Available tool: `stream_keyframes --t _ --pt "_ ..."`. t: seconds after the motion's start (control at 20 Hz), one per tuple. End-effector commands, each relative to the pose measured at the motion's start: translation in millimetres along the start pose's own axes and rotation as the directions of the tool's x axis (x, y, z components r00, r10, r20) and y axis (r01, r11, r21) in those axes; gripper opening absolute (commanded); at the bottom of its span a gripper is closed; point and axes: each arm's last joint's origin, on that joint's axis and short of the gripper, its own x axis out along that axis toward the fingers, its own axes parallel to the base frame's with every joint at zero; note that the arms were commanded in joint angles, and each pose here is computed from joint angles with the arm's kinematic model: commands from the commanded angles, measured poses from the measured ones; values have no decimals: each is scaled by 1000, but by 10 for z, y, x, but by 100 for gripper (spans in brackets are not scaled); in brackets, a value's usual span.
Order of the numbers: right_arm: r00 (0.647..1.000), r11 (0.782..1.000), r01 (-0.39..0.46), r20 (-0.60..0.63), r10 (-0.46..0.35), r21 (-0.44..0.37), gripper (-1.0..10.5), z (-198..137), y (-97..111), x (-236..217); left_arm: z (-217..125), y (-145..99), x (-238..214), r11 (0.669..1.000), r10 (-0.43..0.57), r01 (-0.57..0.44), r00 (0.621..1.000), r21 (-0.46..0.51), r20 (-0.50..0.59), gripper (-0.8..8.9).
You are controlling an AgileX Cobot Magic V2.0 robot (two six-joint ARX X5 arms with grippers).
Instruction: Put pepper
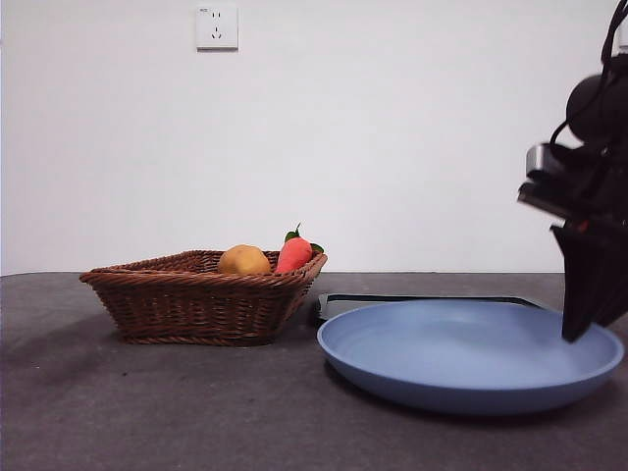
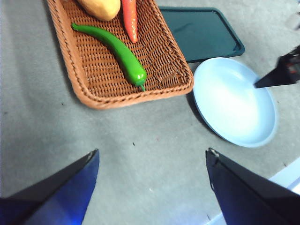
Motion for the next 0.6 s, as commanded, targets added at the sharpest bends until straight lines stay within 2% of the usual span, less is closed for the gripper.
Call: stream_keyframes --t 0.05,0.25,0.6 --pt "997 1000 5 76 -4 -9 3 12 85 -236 171 -26 58 1000 9 -10 1000 12 17 388" --pt "977 1000 14 211 -9 -22 3 -115 219 -704 478 -119 308 999 24 -24 1000 46 3 388" --pt "918 999 23 397 -7 -34 3 -412 394 -1271 1026 -357 1201 980 173 -157 975 123 -136 388"
